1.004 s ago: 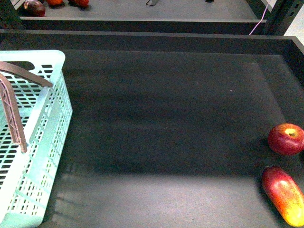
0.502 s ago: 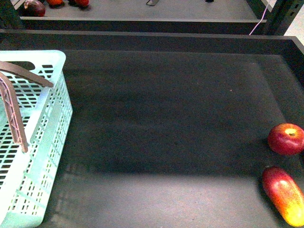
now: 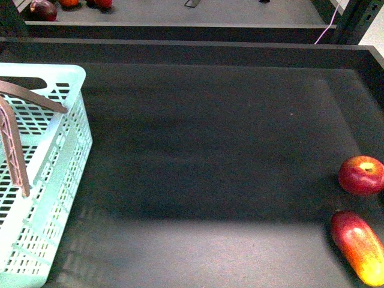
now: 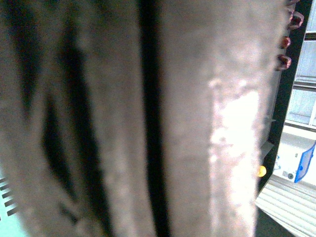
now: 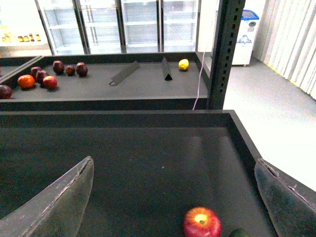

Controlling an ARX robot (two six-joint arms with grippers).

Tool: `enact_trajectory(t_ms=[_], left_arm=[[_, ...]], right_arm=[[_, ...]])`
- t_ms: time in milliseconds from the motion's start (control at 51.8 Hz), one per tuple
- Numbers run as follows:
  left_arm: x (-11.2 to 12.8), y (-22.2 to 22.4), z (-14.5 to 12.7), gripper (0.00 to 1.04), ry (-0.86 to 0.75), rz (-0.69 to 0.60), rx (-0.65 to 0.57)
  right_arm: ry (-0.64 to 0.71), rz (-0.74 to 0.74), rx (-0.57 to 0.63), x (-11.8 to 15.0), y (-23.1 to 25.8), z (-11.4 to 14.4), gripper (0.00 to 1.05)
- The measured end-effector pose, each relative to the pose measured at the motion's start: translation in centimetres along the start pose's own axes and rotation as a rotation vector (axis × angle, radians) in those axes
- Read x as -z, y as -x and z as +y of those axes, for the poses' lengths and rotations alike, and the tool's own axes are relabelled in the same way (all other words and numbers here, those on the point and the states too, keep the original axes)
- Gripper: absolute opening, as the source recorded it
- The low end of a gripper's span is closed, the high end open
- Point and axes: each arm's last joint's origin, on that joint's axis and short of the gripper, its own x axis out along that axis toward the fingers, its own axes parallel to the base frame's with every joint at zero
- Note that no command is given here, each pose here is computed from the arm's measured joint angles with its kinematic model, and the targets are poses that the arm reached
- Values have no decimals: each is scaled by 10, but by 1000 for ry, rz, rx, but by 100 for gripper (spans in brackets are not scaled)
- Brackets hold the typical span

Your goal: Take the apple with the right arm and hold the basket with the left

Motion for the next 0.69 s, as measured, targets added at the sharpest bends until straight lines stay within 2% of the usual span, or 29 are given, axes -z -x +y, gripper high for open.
enact_trajectory(t_ms=[19,97,212,425,618,695], left_arm=[[0,0,0,29,-3,-1,2],[1,5,-1,15,-39,-16,1],[8,17,-5,15,-74,-14,14],[33,55,-34,15,-165,17,132],[67,73,-46,15,-228,99,187],[89,76,-47,15,-278,169,186]], right_arm=[[0,1,0,0,0,0,96],[0,0,0,0,0,0,96],[0,0,0,0,0,0,96],[0,0,0,0,0,0,96],[0,0,0,0,0,0,96],[0,0,0,0,0,0,96]])
